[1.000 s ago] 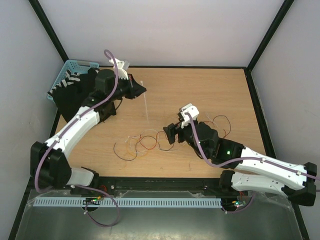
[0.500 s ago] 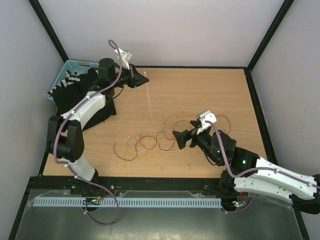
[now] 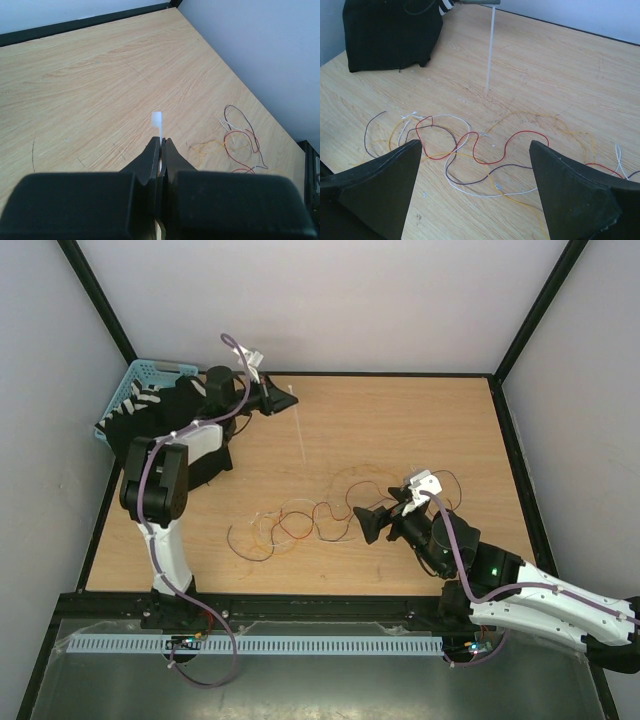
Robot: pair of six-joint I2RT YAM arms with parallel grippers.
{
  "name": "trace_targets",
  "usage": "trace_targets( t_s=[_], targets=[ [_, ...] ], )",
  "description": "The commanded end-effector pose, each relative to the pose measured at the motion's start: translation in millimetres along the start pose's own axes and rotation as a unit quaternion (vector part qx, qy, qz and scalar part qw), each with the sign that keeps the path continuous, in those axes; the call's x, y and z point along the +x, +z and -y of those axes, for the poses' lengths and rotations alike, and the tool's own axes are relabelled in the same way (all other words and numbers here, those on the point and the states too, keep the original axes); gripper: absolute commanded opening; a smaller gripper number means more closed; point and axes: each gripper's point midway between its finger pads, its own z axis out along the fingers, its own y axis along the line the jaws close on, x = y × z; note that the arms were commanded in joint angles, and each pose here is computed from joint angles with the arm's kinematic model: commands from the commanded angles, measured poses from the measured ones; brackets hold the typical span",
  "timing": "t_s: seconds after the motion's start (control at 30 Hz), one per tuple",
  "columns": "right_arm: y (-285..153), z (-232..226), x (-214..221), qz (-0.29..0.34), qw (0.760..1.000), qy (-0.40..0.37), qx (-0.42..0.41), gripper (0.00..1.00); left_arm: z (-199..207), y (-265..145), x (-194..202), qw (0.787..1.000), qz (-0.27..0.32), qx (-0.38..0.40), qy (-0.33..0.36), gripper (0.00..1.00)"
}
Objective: Zip-tie the wires
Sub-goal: Pick up the ribbon at the center of the board, then tie the cable at the center of the board.
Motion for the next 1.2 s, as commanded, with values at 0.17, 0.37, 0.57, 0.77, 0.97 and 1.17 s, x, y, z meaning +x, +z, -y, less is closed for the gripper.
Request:
trace_targets(
  t_s=[0.17, 0.37, 0.57, 0.77, 0.97, 1.17],
  targets=[
    [-1.7, 6.2, -3.7, 0.006, 1.0, -0.016, 0.013, 0.99, 11.2, 21.3, 20.8, 0.998, 0.041, 0.032, 0.03, 0.0],
    [-2.0, 3.1, -0.8, 0.001, 1.0, -0.012, 0.005, 0.99, 23.9, 23.1, 50.3, 0.998, 0.016, 0.04, 0.046, 0.0],
    [-2.5, 2.3, 5.6, -0.004, 1.0, -0.008, 0.001, 0.99, 38.6, 20.0, 74.2, 0.997, -0.01, 0.063, 0.042, 0.0],
    [-2.0, -2.6, 16.8, -0.02, 1.0, -0.004, -0.012, 0.99, 58.6, 14.7, 94.8, 0.995, -0.027, 0.075, 0.059, 0.0],
    [-4.7, -18.6, 32.9, -0.072, 0.996, 0.011, -0.046, 0.99, 76.4, 8.3, 117.4, 0.993, -0.048, 0.09, 0.06, 0.0],
    [-14.5, -38.5, 70.0, -0.169, 0.98, 0.073, -0.07, 0.99, 93.9, 1.1, 139.8, 0.991, -0.065, 0.096, 0.069, 0.0]
  ],
)
